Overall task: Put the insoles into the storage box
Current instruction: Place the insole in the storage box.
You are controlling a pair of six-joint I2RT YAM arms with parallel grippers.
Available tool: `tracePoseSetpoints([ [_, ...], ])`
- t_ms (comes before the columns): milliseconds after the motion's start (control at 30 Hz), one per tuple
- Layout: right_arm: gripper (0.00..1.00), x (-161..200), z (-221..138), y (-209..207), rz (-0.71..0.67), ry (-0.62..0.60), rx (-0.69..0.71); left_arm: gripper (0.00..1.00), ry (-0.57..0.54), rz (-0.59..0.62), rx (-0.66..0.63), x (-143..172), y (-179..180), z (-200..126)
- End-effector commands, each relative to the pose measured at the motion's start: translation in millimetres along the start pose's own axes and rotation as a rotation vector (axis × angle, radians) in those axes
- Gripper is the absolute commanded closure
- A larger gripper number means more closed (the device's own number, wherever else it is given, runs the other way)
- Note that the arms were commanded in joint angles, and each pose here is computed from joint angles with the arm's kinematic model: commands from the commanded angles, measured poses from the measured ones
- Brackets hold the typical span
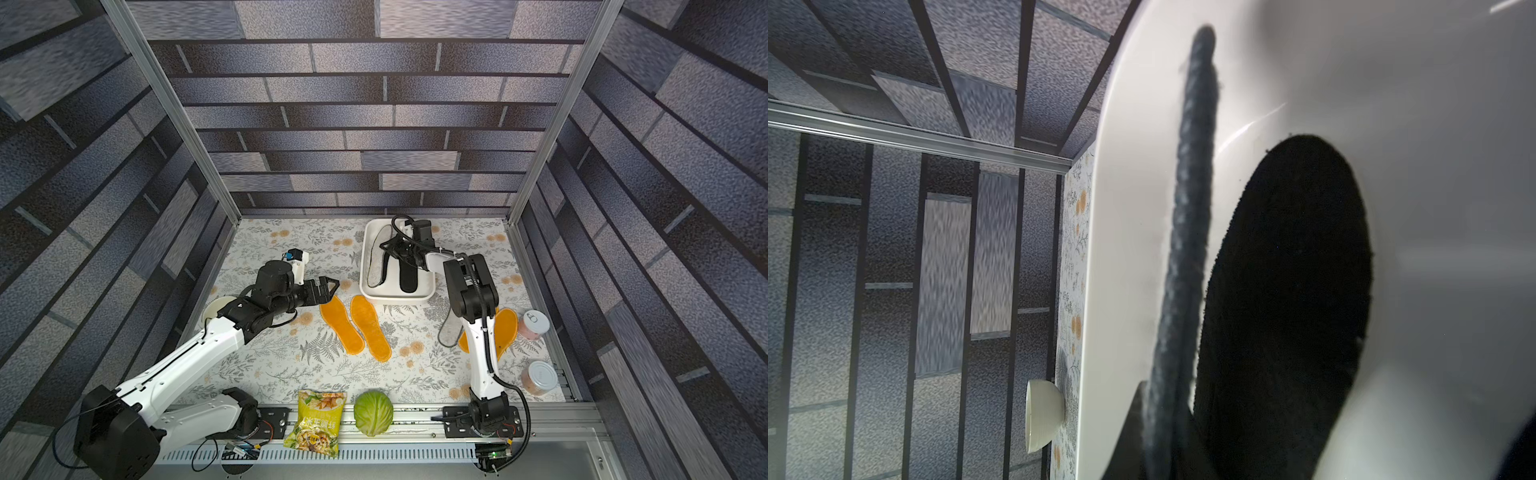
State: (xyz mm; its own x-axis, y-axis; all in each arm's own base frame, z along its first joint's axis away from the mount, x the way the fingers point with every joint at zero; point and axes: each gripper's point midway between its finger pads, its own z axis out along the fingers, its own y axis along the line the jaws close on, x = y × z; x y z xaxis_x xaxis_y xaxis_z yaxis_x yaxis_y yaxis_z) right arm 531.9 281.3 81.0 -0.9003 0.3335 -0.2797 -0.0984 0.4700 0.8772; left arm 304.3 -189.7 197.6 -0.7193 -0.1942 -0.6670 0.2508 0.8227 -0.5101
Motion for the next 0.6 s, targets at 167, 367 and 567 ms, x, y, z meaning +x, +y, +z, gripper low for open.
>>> tracePoseSetpoints([
  [167,0.89,7.5,1.1,-19.4,0.006,0.039,0.067,0.0,0.005,-0.013,0.003,2.8,2.1,-0.2],
  [367,0.89,7.2,3.1,-12.5,-0.009,0.054,0.029,0.0,0.005,-0.013,0.003,3.5,2.4,-0.7],
  [567,0.9,7.5,3.3,-11.0,-0.014,0.057,0.017,0.0,0.003,-0.013,0.002,3.4,2.7,-0.8],
])
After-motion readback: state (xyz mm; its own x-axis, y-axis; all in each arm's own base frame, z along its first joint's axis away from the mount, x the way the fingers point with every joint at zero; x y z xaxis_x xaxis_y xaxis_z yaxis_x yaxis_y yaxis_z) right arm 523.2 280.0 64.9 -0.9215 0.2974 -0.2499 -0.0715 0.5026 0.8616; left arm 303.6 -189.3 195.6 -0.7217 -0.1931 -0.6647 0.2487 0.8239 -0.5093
